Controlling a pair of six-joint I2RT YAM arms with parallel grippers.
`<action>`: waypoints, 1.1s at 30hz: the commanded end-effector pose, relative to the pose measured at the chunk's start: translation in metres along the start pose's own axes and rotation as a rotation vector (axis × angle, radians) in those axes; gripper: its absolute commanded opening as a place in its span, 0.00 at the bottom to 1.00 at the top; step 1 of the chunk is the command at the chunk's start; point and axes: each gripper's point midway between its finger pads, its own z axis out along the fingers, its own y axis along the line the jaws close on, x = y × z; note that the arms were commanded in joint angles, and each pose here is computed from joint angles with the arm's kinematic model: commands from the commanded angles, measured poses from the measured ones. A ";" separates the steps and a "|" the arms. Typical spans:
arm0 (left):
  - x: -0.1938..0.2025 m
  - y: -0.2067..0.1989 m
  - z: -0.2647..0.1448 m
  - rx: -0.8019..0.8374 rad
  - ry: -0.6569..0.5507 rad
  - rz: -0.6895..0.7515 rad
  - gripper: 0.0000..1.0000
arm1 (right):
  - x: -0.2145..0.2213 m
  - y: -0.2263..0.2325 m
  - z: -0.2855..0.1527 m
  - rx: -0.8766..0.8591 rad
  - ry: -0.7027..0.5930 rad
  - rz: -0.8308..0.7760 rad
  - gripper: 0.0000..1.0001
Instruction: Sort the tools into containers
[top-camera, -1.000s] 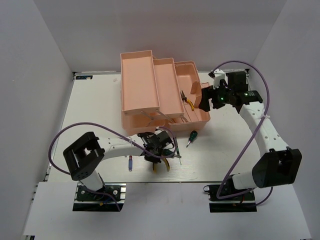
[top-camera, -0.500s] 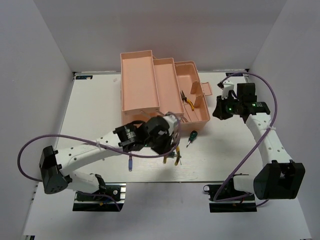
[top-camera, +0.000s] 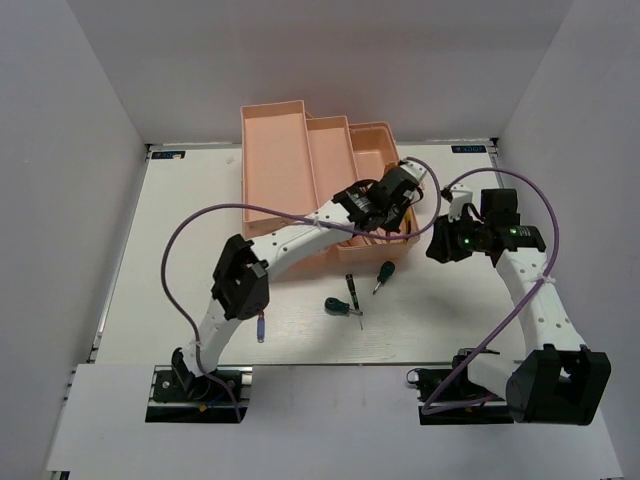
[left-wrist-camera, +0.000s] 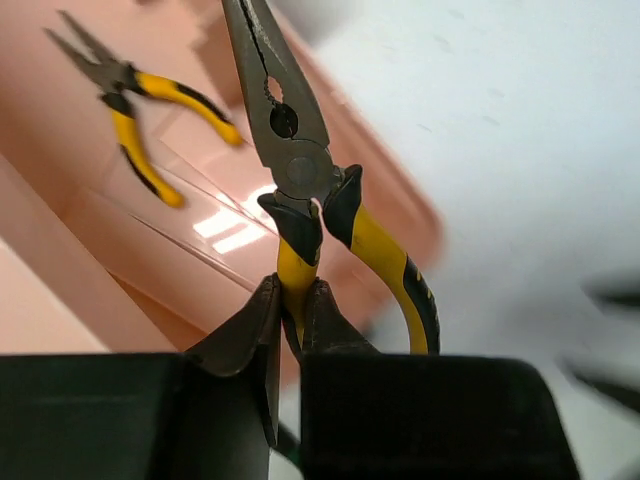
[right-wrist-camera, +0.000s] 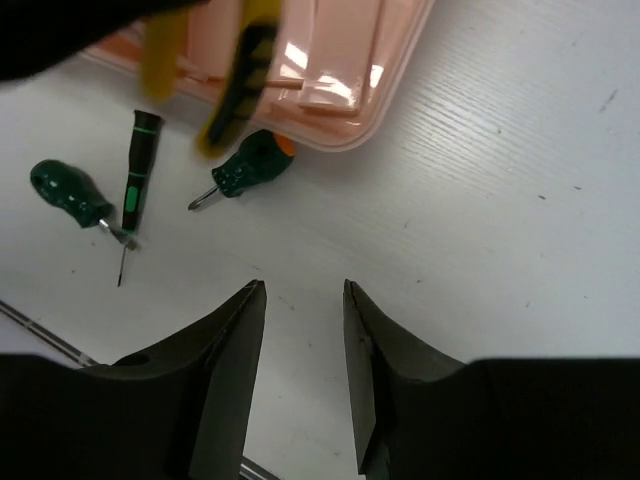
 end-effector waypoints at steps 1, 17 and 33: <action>-0.050 0.051 -0.003 -0.154 -0.107 -0.058 0.00 | 0.006 0.018 -0.004 -0.085 -0.017 -0.038 0.43; -0.112 0.047 -0.013 0.029 -0.269 -0.042 0.70 | 0.035 0.058 0.018 -0.355 0.038 -0.032 0.60; 0.099 0.060 -0.184 0.108 -0.089 -0.220 0.63 | 0.053 0.066 0.098 -0.113 0.142 0.300 0.83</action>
